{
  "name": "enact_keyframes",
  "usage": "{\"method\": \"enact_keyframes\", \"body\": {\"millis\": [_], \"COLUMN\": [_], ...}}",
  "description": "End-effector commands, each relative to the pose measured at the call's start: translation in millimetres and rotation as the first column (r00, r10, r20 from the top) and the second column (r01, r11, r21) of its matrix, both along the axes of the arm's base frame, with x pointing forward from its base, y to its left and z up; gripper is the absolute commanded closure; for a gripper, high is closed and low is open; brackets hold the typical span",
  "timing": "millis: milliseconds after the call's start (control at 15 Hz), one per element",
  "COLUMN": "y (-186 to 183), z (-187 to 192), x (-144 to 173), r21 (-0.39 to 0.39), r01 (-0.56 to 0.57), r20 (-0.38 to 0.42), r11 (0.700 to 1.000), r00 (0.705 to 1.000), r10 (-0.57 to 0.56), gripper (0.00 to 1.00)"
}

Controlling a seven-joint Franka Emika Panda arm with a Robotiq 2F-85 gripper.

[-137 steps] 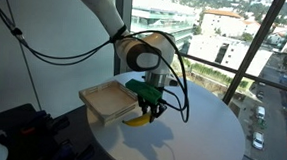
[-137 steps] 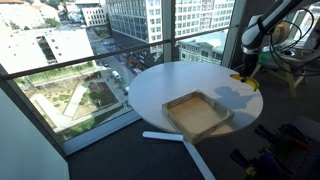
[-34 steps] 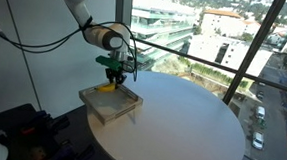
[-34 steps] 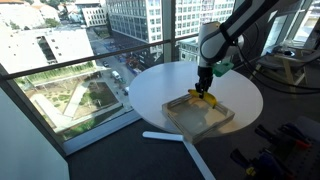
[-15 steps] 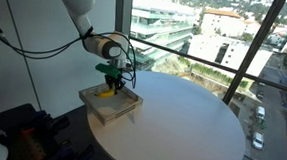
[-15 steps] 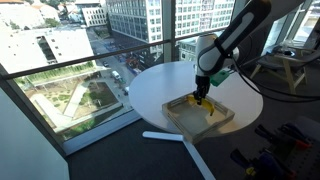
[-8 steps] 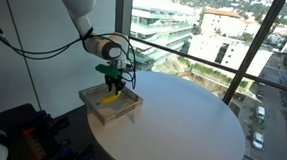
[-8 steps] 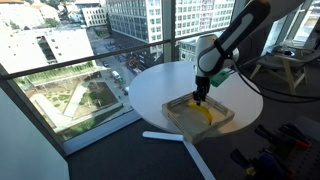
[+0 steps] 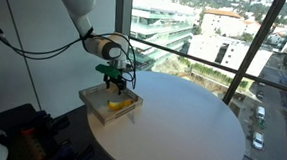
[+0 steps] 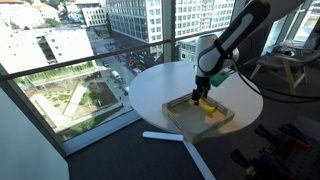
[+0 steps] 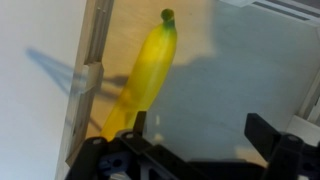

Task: Put the banana plush toy on the tray

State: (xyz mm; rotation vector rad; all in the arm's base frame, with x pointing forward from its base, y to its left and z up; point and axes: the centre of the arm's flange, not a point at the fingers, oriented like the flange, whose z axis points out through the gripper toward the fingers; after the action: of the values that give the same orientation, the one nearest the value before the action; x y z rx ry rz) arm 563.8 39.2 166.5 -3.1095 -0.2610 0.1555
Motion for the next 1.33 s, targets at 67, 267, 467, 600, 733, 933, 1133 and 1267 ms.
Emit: {"method": "enact_keyframes", "body": {"millis": [67,267,467,600,733,933,1133,1267], "y": [2.1,1.0,-0.2,-0.5,-0.7,-1.3,-2.1,-2.6], "z": [3.0,6.4,10.7,12.9,15.0,19.4,24.7,28.9], "x": [5.3,5.0,5.2,5.4,5.4,5.8,5.8,5.9], "r21": [-0.020,-0.024,-0.028,-0.031,-0.035,-0.039,-0.044,-0.044], "r01": [0.017,0.037,0.065,0.077,0.094,0.118,0.144,0.157], "r20": [0.011,0.011,0.013,0.015,0.017,0.022,0.028,0.033], "r11": [1.000,0.999,0.997,0.997,0.995,0.992,0.989,0.987], "r00": [1.000,0.999,0.998,0.997,0.996,0.993,0.989,0.987], "r10": [-0.016,-0.037,-0.065,-0.077,-0.093,-0.117,-0.143,-0.155], "gripper": [0.00,0.00,0.00,0.00,0.00,0.00,0.00,0.00]}}
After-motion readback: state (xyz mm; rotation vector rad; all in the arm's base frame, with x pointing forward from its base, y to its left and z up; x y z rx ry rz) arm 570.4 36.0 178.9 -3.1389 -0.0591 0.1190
